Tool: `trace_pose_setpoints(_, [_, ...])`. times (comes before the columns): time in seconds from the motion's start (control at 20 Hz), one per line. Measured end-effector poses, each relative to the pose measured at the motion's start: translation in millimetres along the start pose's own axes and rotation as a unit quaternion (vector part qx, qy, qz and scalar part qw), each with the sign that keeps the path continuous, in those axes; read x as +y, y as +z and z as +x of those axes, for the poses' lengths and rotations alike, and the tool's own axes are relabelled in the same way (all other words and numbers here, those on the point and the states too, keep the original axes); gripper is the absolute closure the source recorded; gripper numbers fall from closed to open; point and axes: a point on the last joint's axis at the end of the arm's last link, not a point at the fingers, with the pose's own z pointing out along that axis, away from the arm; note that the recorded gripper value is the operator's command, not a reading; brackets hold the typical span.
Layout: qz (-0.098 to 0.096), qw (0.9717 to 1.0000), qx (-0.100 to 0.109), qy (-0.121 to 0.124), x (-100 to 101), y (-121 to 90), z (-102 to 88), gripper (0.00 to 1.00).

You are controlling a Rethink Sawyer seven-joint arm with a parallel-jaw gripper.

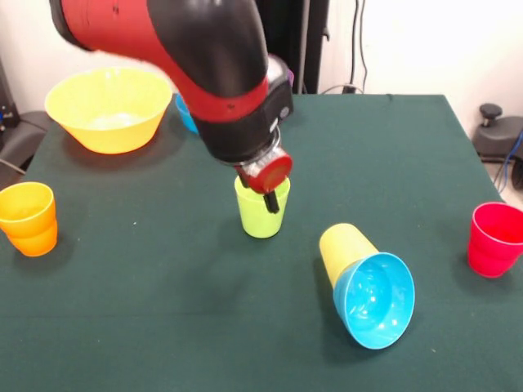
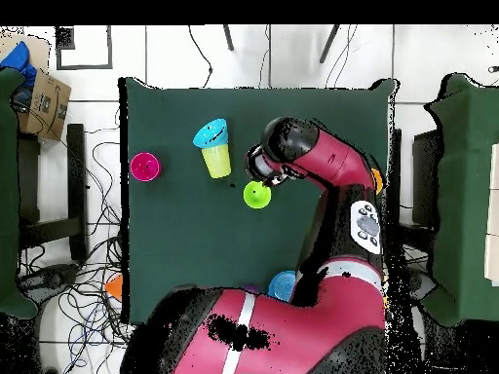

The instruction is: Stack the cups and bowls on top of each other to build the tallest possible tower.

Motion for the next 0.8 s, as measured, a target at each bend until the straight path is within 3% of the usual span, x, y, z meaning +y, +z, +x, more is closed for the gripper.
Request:
trace_pose_setpoints(0.45, [-0.017,0.9988,-0.045,-0.006,8,-62,2.6,0.00])
trace_pose_setpoints(0.8, [-0.020,0.9978,-0.063,-0.011,13,-73,6.5,0.00])
